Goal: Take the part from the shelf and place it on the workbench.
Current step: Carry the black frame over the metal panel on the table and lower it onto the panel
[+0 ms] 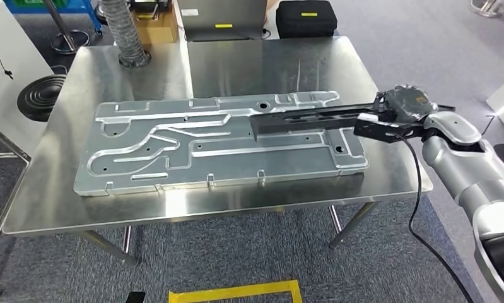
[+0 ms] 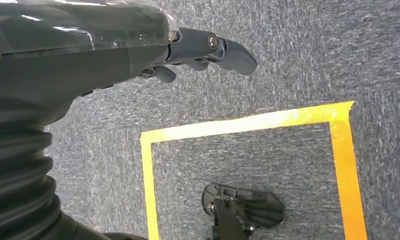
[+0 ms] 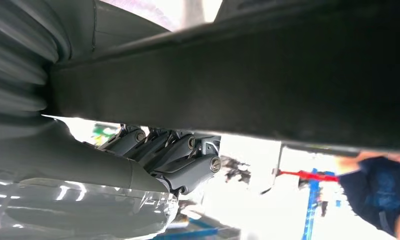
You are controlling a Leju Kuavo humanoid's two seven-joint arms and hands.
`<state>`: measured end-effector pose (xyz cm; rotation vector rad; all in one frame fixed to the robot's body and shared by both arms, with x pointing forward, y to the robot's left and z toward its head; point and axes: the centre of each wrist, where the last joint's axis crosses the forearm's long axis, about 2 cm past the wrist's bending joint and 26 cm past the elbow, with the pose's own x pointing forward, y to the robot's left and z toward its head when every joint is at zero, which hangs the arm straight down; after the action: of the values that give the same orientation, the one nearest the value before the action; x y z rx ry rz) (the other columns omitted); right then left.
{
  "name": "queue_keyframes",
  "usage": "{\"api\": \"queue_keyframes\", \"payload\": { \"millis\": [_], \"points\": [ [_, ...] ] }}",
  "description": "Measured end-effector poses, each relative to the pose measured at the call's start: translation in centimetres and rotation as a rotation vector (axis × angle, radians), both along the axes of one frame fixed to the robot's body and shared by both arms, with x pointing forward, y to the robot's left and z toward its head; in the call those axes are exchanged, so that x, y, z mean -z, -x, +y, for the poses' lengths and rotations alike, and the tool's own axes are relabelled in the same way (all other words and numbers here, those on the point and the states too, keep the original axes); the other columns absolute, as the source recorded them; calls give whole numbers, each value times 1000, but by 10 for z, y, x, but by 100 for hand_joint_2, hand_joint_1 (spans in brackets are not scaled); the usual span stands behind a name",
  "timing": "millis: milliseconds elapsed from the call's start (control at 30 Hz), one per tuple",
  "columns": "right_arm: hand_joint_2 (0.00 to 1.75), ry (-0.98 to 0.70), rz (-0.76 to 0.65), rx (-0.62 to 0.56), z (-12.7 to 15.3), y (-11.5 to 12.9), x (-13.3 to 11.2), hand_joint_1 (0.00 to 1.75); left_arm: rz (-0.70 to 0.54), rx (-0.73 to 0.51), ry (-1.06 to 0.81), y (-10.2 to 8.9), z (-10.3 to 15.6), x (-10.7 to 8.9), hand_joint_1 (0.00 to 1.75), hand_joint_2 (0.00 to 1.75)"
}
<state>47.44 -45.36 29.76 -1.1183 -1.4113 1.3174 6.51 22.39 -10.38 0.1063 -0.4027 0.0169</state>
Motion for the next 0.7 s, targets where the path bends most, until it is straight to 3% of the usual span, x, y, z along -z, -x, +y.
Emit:
{"api": "queue_keyframes", "payload": {
  "millis": [267, 400, 500, 633, 700],
  "points": [
    [175, 18, 8, 102, -19, 4, -4, 155, 1, 0, 1, 1, -1, 0, 0, 175],
    [0, 14, 5, 125, -23, 5, -5, 0, 2, 2, 3, 1, -1, 0, 0, 175],
    [0, 13, 3, 132, -25, 5, -5, 0, 1, 8, 1, 1, -1, 0, 0, 175],
    [0, 11, 9, 137, -25, 5, -3, 0, 4, 2, 3, 2, -1, 0, 0, 0],
    [0, 7, 10, 139, -25, 5, -3, 0, 5, -2, 5, 1, 0, 0, 0, 0]
  ]
}}
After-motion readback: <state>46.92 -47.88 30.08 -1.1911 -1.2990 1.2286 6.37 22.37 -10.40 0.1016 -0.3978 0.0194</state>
